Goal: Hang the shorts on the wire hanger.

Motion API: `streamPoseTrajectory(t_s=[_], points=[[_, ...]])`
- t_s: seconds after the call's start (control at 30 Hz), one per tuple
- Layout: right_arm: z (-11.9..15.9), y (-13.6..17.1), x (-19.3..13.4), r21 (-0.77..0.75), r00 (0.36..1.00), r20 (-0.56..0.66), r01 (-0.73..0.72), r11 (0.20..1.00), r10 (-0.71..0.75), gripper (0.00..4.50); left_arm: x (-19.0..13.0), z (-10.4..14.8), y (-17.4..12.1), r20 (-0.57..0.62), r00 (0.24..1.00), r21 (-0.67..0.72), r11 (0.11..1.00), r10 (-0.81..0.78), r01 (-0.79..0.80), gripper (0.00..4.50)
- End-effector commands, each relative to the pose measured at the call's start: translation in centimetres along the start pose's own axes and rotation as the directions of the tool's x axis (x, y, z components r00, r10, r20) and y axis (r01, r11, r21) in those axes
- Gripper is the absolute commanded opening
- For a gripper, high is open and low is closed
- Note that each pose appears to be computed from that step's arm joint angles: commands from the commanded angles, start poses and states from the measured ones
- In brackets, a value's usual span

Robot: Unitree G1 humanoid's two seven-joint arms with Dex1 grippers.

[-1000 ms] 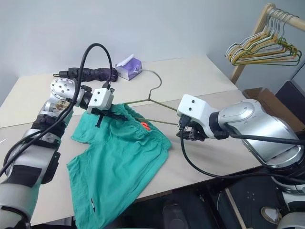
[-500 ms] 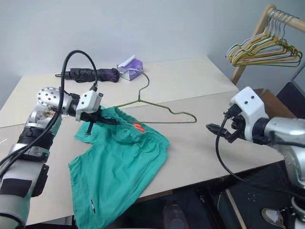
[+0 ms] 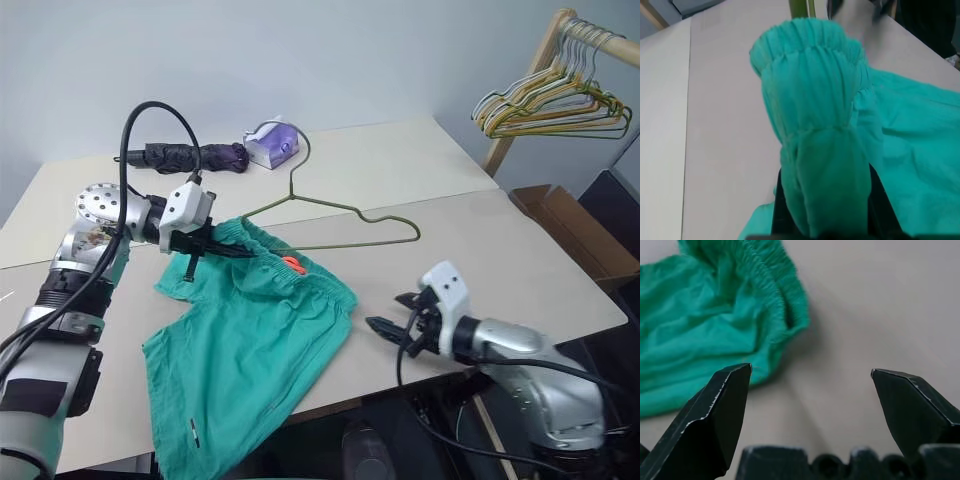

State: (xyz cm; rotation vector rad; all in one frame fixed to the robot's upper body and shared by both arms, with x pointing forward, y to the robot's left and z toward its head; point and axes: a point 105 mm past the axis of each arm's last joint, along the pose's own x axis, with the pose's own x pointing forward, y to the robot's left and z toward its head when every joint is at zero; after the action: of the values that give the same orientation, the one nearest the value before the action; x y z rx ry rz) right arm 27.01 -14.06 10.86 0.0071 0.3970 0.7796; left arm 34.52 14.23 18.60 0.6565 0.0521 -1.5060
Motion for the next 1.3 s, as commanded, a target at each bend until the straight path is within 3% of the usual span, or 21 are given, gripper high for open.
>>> streamPoseTrajectory(t_s=[0.03,0.3,0.43,0.53,0.9,1.1,1.3], points=[[0.8,1.1,2.1,0.062,0.998,0.024,-0.057,0.996,0.056,4.46,-0.5,1.8,0.9,0.028,0.999,0.066,0.997,0.031,-0.033,0.08],[-1.3,2.3,4.6,0.116,0.994,-0.058,-0.088,0.989,0.095,4.46,-0.4,1.9,1.0,0.032,0.999,0.068,0.997,0.036,-0.038,0.08],[-1.1,1.7,5.1,0.167,0.997,-0.029,-0.070,0.983,0.076,4.46,-0.5,1.9,1.0,0.031,0.999,0.068,0.997,0.039,-0.041,0.08],[-0.4,2.2,5.4,0.221,0.994,0.026,-0.107,0.969,0.104,3.90,-0.7,1.7,0.9,0.025,0.999,0.066,0.997,0.041,-0.042,0.08],[-0.1,2.1,4.8,0.245,0.992,0.062,-0.119,0.962,0.106,0.18,-0.6,1.1,1.0,0.011,0.998,0.063,0.996,0.063,-0.063,0.08],[0.4,-1.6,2.6,0.212,0.999,0.044,0.021,0.977,-0.032,0.03,-1.4,0.3,0.1,-0.021,0.999,0.048,0.998,0.039,-0.038,0.08],[1.6,-5.0,0.1,0.119,0.991,0.003,0.133,0.984,-0.134,0.03,-3.0,-1.3,-1.8,-0.134,0.991,0.014,1.000,-0.019,0.021,0.08]])
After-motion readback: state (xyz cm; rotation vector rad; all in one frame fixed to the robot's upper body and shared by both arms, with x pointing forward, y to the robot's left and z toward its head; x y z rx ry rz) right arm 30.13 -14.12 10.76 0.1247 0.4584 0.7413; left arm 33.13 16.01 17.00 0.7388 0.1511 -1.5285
